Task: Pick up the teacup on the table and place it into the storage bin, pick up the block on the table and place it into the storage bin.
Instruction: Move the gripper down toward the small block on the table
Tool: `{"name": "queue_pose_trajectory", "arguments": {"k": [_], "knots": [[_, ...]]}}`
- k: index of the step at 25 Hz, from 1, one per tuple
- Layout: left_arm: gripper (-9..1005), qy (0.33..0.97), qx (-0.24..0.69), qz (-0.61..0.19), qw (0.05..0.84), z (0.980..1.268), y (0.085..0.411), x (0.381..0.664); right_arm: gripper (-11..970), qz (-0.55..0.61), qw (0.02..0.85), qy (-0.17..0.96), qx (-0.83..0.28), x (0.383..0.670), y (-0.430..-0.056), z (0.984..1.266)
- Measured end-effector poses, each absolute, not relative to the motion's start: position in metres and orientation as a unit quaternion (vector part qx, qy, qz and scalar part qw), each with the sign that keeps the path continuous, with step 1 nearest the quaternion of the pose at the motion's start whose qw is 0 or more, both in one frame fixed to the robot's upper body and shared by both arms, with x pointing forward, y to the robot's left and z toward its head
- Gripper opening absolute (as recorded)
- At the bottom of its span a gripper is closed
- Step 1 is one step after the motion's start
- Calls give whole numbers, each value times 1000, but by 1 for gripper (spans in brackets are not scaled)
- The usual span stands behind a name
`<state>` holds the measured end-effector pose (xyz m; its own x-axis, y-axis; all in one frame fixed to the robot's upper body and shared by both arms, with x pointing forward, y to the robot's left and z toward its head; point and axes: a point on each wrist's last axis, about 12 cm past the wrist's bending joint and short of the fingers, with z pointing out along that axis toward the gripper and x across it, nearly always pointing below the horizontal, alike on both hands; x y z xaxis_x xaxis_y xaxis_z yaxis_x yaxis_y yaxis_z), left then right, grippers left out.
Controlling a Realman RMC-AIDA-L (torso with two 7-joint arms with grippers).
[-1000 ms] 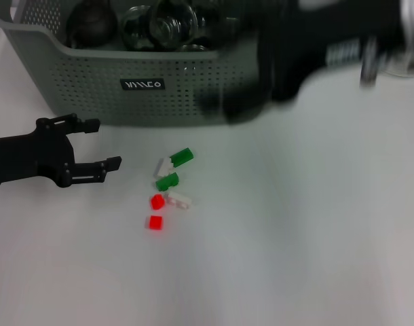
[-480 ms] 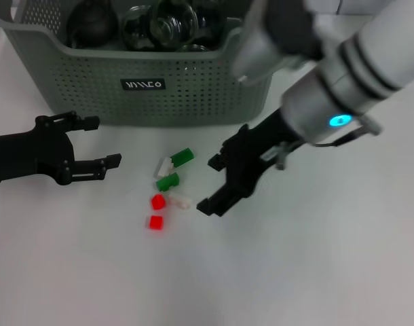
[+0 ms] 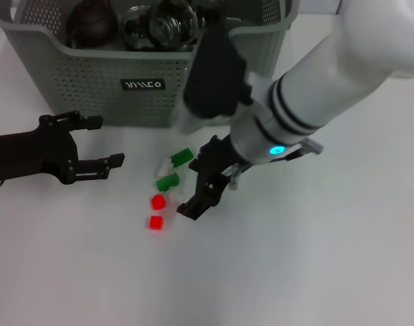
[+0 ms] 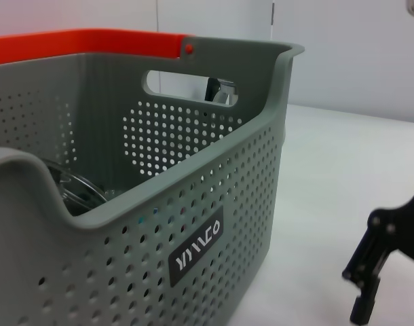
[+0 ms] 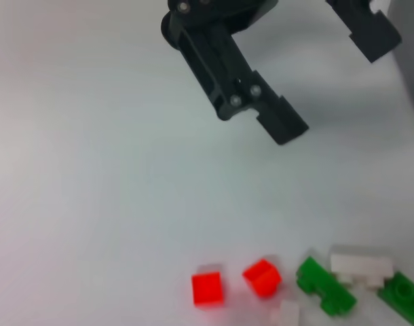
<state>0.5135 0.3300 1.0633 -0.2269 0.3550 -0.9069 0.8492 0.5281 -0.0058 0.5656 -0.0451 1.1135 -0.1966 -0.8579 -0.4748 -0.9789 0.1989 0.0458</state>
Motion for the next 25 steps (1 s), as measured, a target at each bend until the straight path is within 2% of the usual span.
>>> {"name": "queue_pose_trajectory", "arguments": {"k": [17,20,25], "knots": [[841,737,409,-263,470,1063,329,515,790,182,193,766,-586,561,-38,1091],[841,737,409,-263,470,1063,329,515,594,182,194,764,-588,559,-36,1088],[841,736,410,-263,470,1063,328,515,519,184,192,768,-583,558,-37,1084]]}}
